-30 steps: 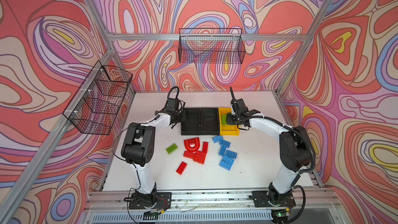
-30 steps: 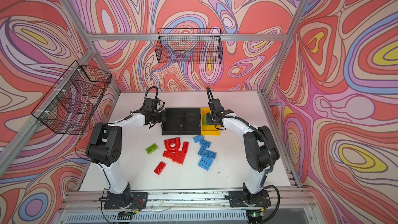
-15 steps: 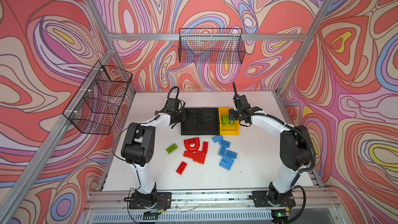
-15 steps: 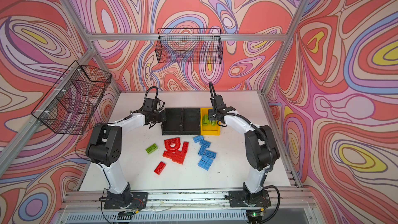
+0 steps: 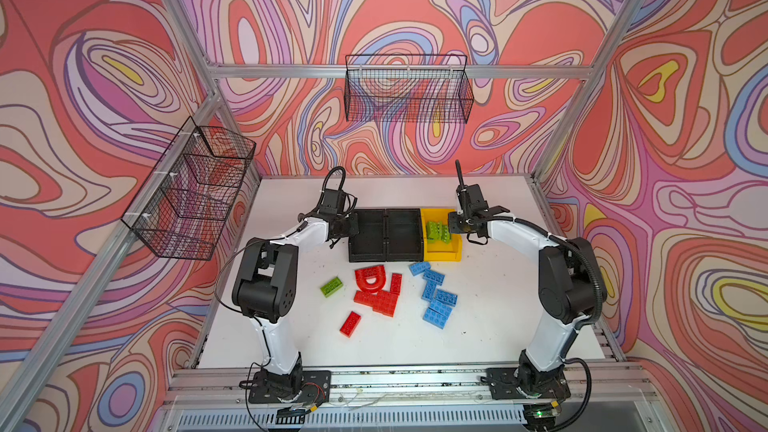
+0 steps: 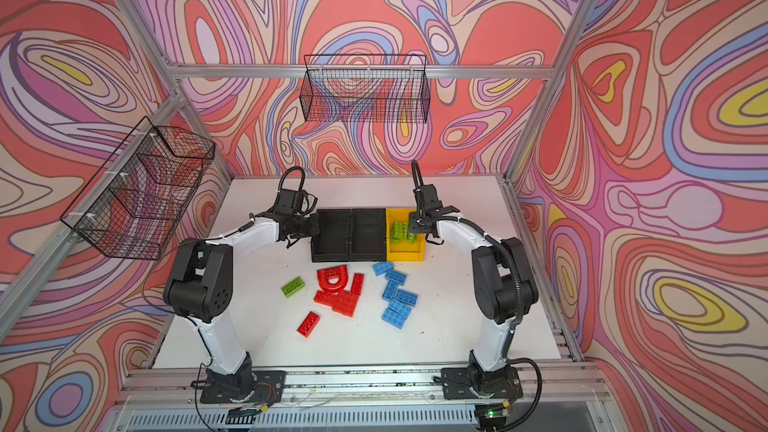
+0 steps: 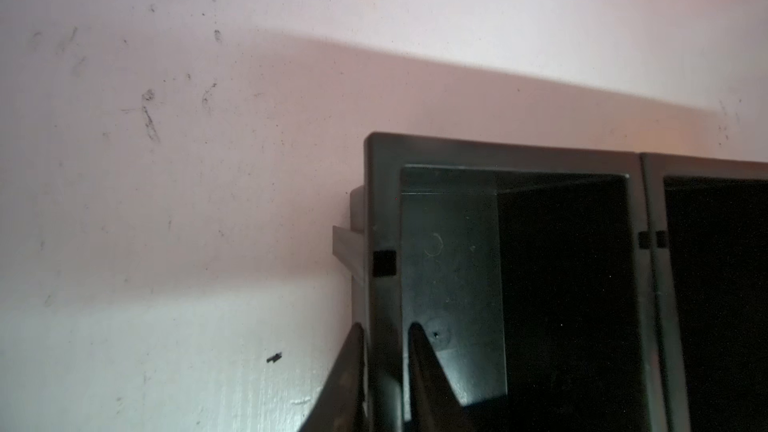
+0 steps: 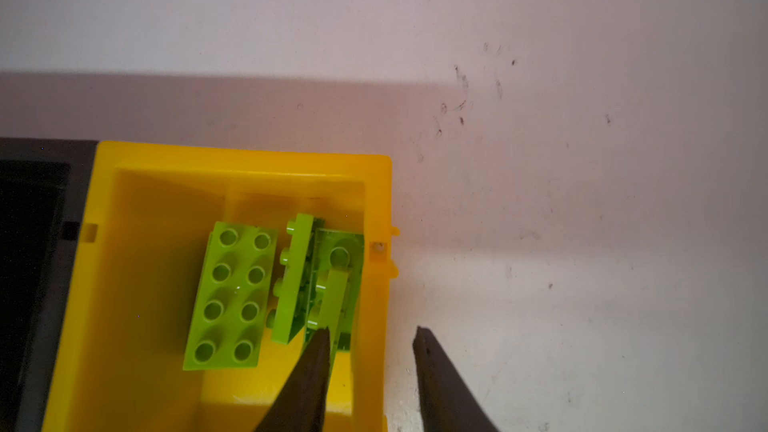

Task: Sort the legos into containers by color
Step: 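Carry the brick over the yellow bin and release it, then swing the left gripper toward a lime-green brick while the right gripper holds still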

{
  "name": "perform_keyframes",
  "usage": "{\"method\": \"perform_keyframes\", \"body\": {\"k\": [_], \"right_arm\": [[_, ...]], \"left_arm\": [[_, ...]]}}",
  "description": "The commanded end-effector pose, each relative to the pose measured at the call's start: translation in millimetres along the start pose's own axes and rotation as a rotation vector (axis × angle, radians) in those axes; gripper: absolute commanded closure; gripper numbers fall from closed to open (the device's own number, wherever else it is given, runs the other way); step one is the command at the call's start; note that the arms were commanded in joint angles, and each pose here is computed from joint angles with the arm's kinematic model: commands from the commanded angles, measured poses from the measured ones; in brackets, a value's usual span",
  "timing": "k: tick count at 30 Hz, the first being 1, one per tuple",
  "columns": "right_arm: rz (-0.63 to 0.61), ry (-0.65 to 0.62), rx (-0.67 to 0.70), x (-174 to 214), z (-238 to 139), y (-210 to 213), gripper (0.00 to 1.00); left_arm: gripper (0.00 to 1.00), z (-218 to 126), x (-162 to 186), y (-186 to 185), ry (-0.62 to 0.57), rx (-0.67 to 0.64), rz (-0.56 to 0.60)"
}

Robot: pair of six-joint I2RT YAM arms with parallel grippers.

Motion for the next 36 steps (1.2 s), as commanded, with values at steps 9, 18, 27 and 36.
{"method": "perform_keyframes", "body": {"k": [9, 18, 27, 36], "right_arm": [[0.049, -0.012, -0.030, 1, 13, -7, 0.88], [0.076, -0.041, -0.045, -8, 5, -33, 0.92], [0.075, -0.061, -0.077, -19, 3, -29, 0.93], [0.071, -0.038, -0.146, -15, 5, -19, 0.94]], "left_arm": [[0.45, -47, -13, -1, -0.005, -0.028, 0.047], [0.41, -105, 31, 10, 0.303, -0.088, 0.487], [0.38, -141, 127, 31, 0.276, -0.121, 0.802], [0.41, -116, 152, 35, 0.329, -0.078, 0.767]]}}
Point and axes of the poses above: each gripper's point midway between its finger pads, its own z axis out along the fingers, its own y axis along the line the jaws close on, x = y × z, the point moved 3 cm from there along -z, back along the fingers, and after that the axes turned 7 degrees about z, right-handed, at the moved point
